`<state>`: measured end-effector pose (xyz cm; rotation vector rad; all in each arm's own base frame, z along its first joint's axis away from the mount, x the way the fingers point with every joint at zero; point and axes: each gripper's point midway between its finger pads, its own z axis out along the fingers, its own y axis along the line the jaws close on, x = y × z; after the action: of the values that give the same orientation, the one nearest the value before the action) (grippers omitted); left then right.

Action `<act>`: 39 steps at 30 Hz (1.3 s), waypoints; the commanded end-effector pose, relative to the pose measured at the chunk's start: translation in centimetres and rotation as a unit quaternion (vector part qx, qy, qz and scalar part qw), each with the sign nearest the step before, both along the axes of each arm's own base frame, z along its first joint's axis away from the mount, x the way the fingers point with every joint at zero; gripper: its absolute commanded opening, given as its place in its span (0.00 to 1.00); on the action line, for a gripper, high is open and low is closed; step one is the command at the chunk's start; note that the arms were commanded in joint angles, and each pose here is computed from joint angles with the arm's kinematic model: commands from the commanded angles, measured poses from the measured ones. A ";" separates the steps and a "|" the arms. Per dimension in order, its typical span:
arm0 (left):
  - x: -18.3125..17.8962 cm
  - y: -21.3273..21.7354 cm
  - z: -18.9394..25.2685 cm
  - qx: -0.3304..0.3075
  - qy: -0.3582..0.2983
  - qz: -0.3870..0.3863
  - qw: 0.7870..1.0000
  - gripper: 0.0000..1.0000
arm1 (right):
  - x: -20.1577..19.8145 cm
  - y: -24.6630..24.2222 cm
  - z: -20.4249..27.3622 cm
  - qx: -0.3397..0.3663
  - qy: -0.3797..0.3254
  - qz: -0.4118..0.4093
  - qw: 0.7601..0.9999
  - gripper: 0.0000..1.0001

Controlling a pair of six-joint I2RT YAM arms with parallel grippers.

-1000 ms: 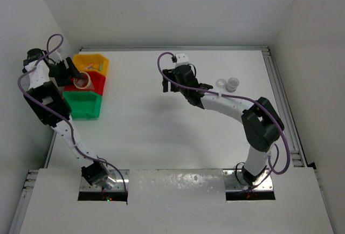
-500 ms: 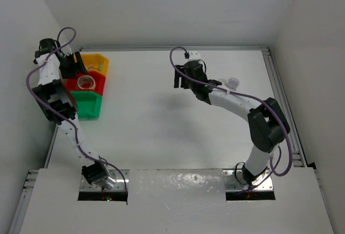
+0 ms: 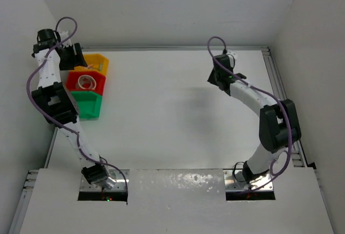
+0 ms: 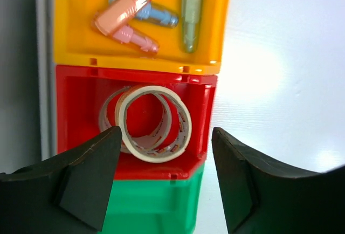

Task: Sort the stationery into containers
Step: Pick up the stationery from the center of the board.

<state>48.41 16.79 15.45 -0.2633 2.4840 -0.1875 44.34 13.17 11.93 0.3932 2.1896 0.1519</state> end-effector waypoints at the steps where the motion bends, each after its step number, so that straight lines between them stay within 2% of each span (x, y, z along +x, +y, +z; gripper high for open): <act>1: 0.3 -0.9 8.5 0.023 -0.100 -0.007 0.995 0.66 | 1.0 -5.4 -1.6 -0.009 0.035 -0.093 0.995 0.27; 4: -0.4 -1.7 8.5 0.014 -0.097 -0.015 0.995 0.66 | 3.1 -8.2 -2.0 -0.058 0.062 -0.118 0.989 0.25; 5: -0.5 -1.9 8.3 0.010 -0.094 -0.018 0.995 0.66 | 3.5 -8.3 -1.8 -0.057 0.075 -0.119 0.988 0.20; 8: -1.0 -2.2 7.9 0.007 -0.088 -0.021 0.996 0.66 | 3.5 -8.3 -4.2 -0.023 0.111 -0.123 0.986 0.17; 11: -1.3 -2.3 7.4 0.003 -0.080 -0.020 0.997 0.67 | 3.2 -8.8 -6.4 0.008 0.113 -0.160 0.981 0.24; 15: -1.3 -2.4 7.7 -0.001 -0.084 -0.022 0.996 0.67 | 3.8 -9.7 -7.8 0.046 0.113 -0.209 0.970 0.25; 27: -1.2 -3.1 8.1 -0.016 -0.089 -0.024 0.996 0.67 | 4.0 -13.0 -10.7 0.053 0.130 -0.276 0.951 0.27; 34: -1.3 -3.0 8.2 -0.015 -0.090 -0.024 0.996 0.67 | 6.2 -11.8 -10.8 0.072 0.113 -0.210 0.968 0.29; 39: -1.4 -3.0 8.2 -0.014 -0.089 -0.023 0.996 0.67 | 6.1 -11.8 -10.5 0.071 0.104 -0.213 0.969 0.29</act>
<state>46.83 14.29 21.71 -0.2090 2.3627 -0.2503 48.75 0.86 -0.10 1.0345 2.2967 -0.0255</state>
